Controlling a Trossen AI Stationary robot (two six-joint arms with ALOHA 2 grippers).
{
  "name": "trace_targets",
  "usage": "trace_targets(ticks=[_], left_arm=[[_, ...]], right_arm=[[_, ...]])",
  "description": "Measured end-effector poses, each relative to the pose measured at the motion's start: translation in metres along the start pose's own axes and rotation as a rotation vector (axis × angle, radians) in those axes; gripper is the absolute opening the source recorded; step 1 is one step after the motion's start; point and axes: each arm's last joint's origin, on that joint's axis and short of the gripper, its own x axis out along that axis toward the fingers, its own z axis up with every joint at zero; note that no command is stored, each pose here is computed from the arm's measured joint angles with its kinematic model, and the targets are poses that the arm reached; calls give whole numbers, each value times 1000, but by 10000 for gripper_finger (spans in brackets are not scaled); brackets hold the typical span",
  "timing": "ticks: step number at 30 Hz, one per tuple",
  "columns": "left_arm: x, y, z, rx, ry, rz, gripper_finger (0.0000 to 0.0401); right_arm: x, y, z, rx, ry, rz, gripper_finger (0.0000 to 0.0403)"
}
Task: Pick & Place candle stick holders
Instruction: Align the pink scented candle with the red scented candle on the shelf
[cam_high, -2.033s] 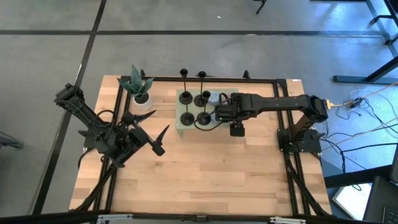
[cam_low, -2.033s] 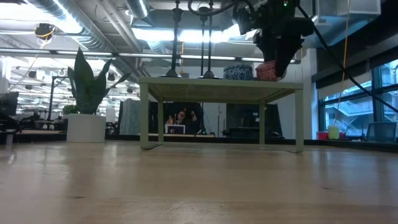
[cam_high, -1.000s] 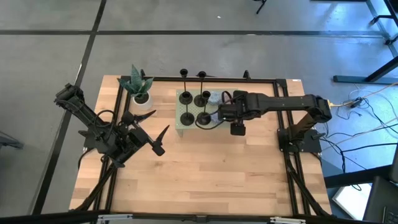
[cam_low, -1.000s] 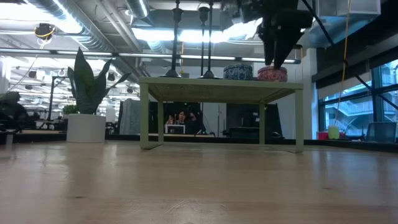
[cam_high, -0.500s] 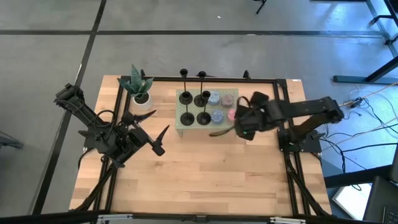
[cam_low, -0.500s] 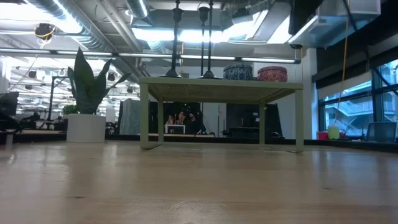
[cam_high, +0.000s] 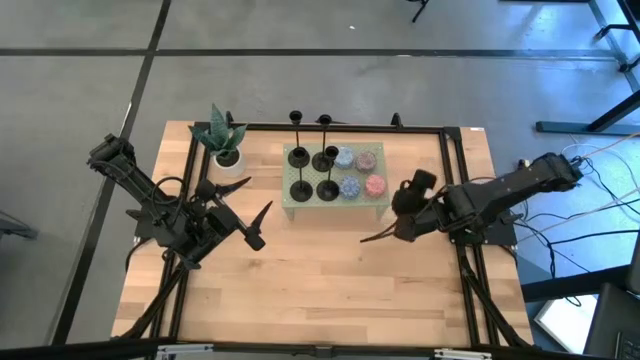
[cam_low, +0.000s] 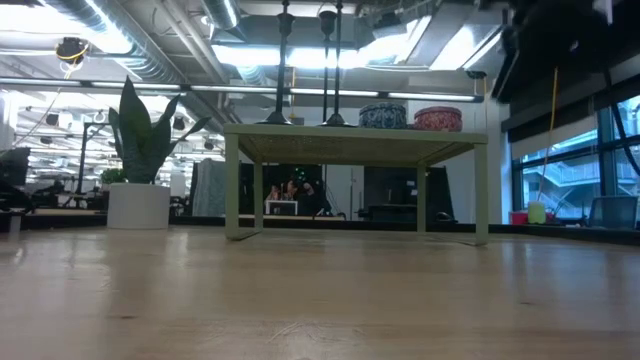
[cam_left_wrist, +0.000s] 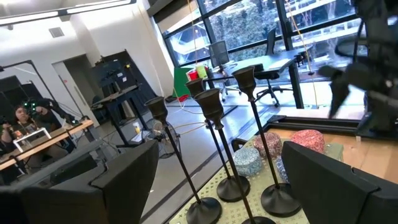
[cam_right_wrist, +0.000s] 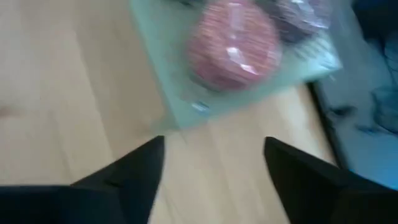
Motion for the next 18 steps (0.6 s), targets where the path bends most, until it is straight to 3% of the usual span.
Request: trace_targets(ticks=[6, 10, 15, 18], left_arm=[[0, 0, 0, 0, 0, 0, 338], [0, 0, 0, 0, 0, 0, 338], [0, 0, 0, 0, 0, 0, 338], [0, 0, 0, 0, 0, 0, 338]], right_arm=[[27, 19, -10, 55, -130, 112, 129], [25, 22, -11, 1, -163, 98, 26], [21, 16, -8, -2, -249, -87, 18], [23, 12, -8, -5, -235, -112, 12]])
